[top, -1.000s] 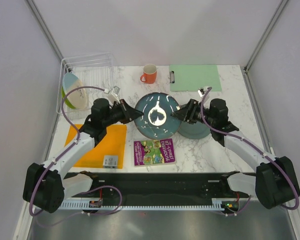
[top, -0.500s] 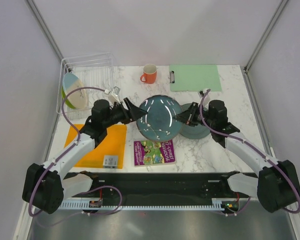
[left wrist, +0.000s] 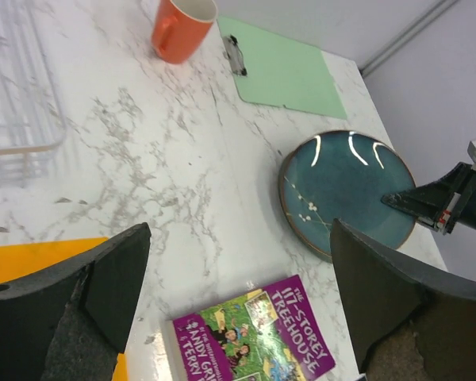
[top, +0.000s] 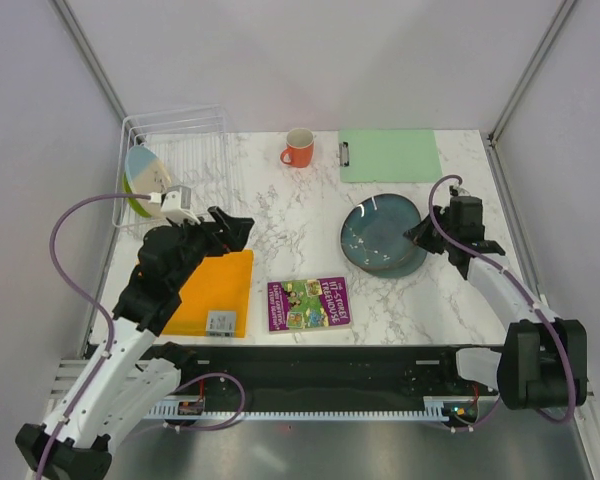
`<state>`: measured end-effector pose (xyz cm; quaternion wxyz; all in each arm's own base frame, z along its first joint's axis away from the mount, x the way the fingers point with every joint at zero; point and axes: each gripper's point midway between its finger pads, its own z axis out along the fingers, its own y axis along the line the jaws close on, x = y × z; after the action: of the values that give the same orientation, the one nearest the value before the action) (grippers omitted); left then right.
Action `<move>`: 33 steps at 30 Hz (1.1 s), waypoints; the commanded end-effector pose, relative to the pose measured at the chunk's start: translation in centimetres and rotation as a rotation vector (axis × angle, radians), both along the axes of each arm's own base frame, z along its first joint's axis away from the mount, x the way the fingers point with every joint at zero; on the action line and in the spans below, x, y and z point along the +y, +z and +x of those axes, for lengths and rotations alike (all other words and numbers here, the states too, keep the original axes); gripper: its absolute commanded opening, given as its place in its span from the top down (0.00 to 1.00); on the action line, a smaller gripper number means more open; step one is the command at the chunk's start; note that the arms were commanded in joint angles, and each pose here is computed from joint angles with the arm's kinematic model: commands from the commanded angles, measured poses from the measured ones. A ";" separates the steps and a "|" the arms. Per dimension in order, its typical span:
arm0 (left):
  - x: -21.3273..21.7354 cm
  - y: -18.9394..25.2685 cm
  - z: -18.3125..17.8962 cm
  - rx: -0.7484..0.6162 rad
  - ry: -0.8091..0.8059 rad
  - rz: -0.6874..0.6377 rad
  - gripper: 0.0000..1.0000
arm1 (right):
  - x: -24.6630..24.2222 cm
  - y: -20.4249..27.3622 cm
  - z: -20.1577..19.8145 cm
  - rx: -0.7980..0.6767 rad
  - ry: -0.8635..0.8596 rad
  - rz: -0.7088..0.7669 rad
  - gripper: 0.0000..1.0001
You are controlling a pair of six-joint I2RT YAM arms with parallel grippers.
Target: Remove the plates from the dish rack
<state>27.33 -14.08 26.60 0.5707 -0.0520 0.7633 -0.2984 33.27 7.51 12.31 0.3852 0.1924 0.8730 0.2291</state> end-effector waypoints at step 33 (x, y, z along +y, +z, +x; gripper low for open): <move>5.3 -0.5 -1.3 -0.035 0.177 0.200 0.00 | -2.4 -6.0 -0.7 0.153 0.016 -0.008 0.38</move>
<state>25.70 -9.58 25.90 0.6002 -0.0621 0.7732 -0.1952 33.04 5.98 4.72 0.3030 0.2325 0.8919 0.2422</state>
